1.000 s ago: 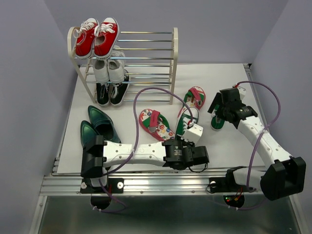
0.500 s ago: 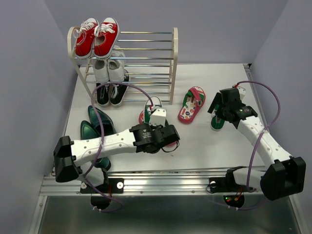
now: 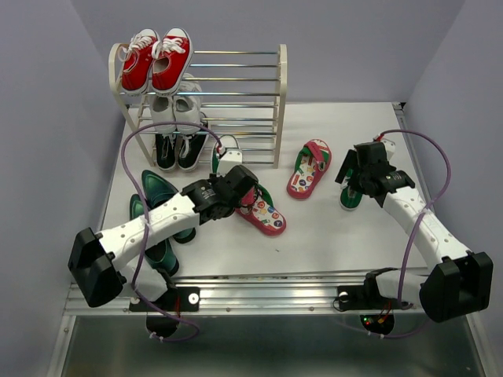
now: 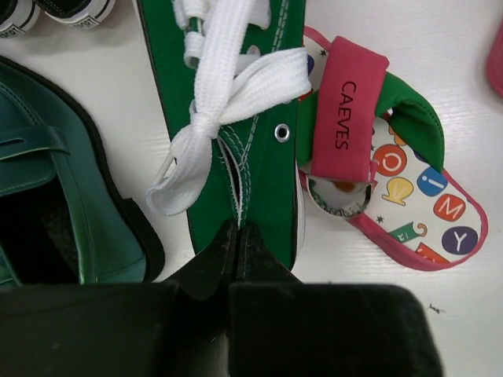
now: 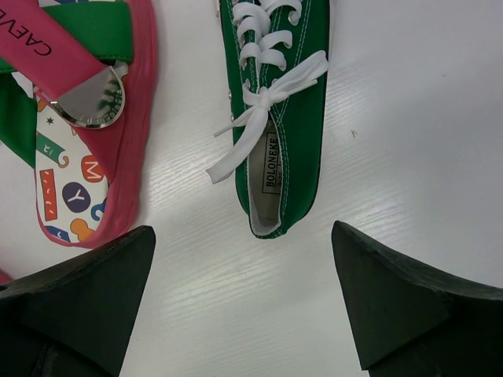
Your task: Place and organize the shoes onto the shoe shelf
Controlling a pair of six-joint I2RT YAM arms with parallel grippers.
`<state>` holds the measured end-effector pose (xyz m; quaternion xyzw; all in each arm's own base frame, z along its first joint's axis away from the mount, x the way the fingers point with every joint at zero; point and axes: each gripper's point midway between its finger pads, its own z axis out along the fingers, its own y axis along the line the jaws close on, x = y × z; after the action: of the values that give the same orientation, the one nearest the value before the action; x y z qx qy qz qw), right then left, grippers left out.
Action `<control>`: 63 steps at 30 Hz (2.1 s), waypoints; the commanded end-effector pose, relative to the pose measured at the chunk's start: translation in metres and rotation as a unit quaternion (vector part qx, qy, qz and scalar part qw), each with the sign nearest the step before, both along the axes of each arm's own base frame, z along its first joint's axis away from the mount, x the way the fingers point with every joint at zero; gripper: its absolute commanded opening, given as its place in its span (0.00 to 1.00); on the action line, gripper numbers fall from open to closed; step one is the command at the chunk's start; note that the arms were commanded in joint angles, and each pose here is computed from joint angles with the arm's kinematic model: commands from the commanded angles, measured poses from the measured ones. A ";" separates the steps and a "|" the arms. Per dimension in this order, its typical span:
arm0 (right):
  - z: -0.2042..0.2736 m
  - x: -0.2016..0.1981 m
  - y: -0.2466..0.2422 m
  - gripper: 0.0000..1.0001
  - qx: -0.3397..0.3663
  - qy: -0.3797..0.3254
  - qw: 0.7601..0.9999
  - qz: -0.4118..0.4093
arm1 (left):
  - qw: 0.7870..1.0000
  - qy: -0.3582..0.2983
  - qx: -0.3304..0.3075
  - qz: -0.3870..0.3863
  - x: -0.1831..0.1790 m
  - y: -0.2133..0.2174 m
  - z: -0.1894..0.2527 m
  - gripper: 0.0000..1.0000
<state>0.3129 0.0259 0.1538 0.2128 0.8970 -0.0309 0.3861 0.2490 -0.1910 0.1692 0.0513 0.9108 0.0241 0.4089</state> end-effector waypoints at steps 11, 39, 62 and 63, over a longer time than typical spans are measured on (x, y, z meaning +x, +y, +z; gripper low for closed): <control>0.017 0.012 0.007 1.00 0.010 -0.031 0.999 0.022 | 0.995 -0.096 0.004 0.001 0.088 0.012 0.031 0.00; 0.018 0.011 0.005 1.00 0.004 -0.033 0.999 0.025 | 0.986 -0.160 0.031 0.044 0.214 0.023 0.043 0.00; 0.014 0.009 0.007 1.00 0.003 -0.025 0.999 0.033 | 0.988 -0.143 0.007 0.060 0.242 0.016 0.005 0.00; 0.013 0.009 0.007 1.00 0.003 -0.024 0.999 0.033 | 0.988 -0.143 0.005 0.063 0.243 0.016 0.004 0.00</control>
<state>0.3114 0.0327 0.1532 0.1850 0.9060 -0.0173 0.3804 0.4622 -0.1717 0.1232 0.0404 0.8814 0.0795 0.4639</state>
